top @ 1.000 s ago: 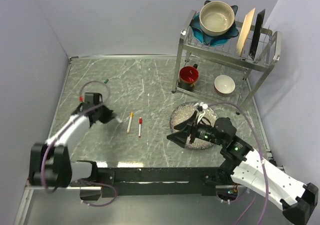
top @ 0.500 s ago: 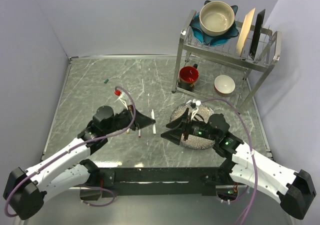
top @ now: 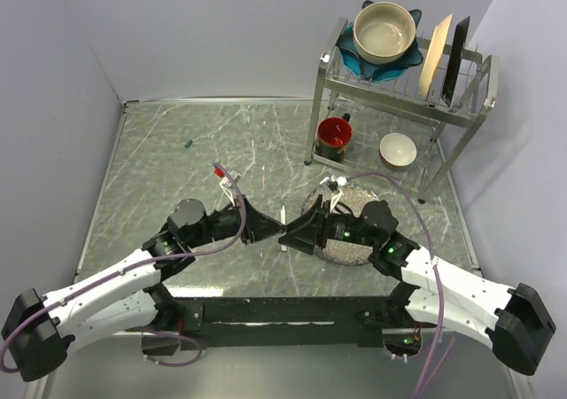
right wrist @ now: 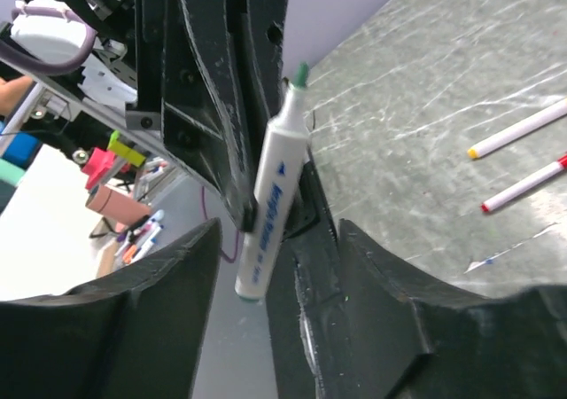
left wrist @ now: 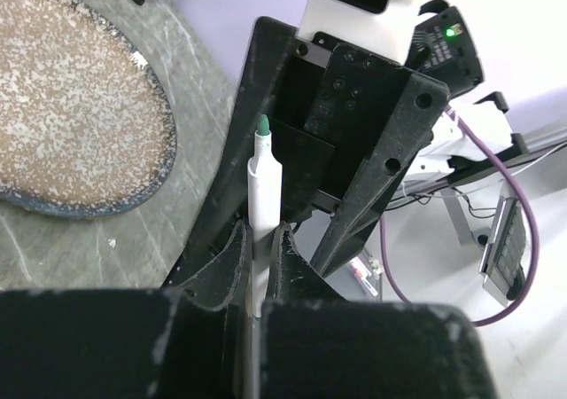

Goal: Insert the pens into the pen caps

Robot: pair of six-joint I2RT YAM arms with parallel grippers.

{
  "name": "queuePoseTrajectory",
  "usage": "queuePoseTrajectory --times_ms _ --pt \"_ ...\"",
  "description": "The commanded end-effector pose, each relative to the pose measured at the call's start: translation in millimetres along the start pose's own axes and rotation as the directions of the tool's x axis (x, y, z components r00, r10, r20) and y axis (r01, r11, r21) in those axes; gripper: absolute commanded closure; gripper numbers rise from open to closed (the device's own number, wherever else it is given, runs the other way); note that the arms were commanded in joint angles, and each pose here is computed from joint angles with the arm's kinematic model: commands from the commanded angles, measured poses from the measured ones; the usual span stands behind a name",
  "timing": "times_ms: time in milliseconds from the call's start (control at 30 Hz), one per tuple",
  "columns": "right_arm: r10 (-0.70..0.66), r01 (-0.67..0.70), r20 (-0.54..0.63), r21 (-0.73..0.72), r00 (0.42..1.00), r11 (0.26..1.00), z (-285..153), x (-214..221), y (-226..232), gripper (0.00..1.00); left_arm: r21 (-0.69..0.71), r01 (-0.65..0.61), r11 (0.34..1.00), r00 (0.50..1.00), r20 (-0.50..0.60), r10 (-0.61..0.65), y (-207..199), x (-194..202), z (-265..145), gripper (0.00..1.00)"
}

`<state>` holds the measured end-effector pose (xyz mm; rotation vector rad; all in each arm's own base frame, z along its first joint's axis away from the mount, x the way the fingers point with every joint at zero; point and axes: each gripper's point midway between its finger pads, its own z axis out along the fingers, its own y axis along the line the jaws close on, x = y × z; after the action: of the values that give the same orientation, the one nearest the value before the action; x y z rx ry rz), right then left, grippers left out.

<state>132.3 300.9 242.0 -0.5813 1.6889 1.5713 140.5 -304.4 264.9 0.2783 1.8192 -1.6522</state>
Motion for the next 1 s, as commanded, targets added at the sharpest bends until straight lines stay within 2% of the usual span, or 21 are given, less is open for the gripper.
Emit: queuePoseTrajectory --times_ms 0,100,133,200,367,633,667,700,800,900,933,967 --pt "-0.032 0.035 0.046 -0.073 0.998 0.997 5 -13 19 0.43 0.068 -0.054 0.996 0.997 0.058 0.050 -23 -16 6 0.99" --pt "-0.031 0.037 0.075 -0.080 0.997 0.996 4 -15 21 0.53 0.069 -0.063 0.996 0.996 0.065 0.059 -25 -18 8 0.99" --pt "-0.028 0.035 0.087 -0.081 0.996 0.996 4 -16 22 0.60 0.069 -0.063 0.996 0.996 0.071 0.058 -25 -18 8 0.99" --pt "-0.008 0.017 0.111 -0.080 0.994 0.997 3 -18 22 0.64 0.081 -0.066 0.995 0.995 0.086 0.059 -28 -20 7 0.99" --pt "0.029 -0.016 0.120 -0.114 0.992 0.993 4 -14 26 0.66 0.096 -0.063 0.993 0.986 0.160 0.047 -32 -29 1 0.99" --pt "0.050 -0.034 0.111 -0.143 0.993 0.989 8 -12 33 0.69 0.094 -0.071 0.993 0.980 0.190 0.052 -34 -33 -2 0.99" --pt "0.049 -0.033 0.109 -0.142 0.993 0.989 9 -11 33 0.72 0.089 -0.071 0.993 0.981 0.189 0.053 -33 -33 -1 0.99" --pt "0.048 -0.034 0.104 -0.134 0.993 0.990 9 -10 31 0.82 0.085 -0.074 0.994 0.981 0.185 0.058 -32 -32 -1 0.99" --pt "0.044 -0.028 0.115 -0.134 0.992 0.991 6 -12 32 1.00 0.086 -0.090 0.992 0.981 0.178 0.073 -34 -33 -1 0.99" --pt "0.036 -0.019 0.118 -0.139 0.992 0.990 4 -12 35 1.00 0.050 -0.109 0.993 0.981 0.164 0.099 -30 -32 0 0.90" --pt "0.031 -0.014 0.120 -0.141 0.992 0.990 4 -13 36 1.00 0.041 -0.114 0.993 0.983 0.150 0.106 -28 -30 0 0.91" --pt "0.027 -0.010 0.118 -0.141 0.993 0.990 3 -13 36 1.00 0.049 -0.136 0.989 0.981 0.146 0.128 -31 -30 0 0.96"
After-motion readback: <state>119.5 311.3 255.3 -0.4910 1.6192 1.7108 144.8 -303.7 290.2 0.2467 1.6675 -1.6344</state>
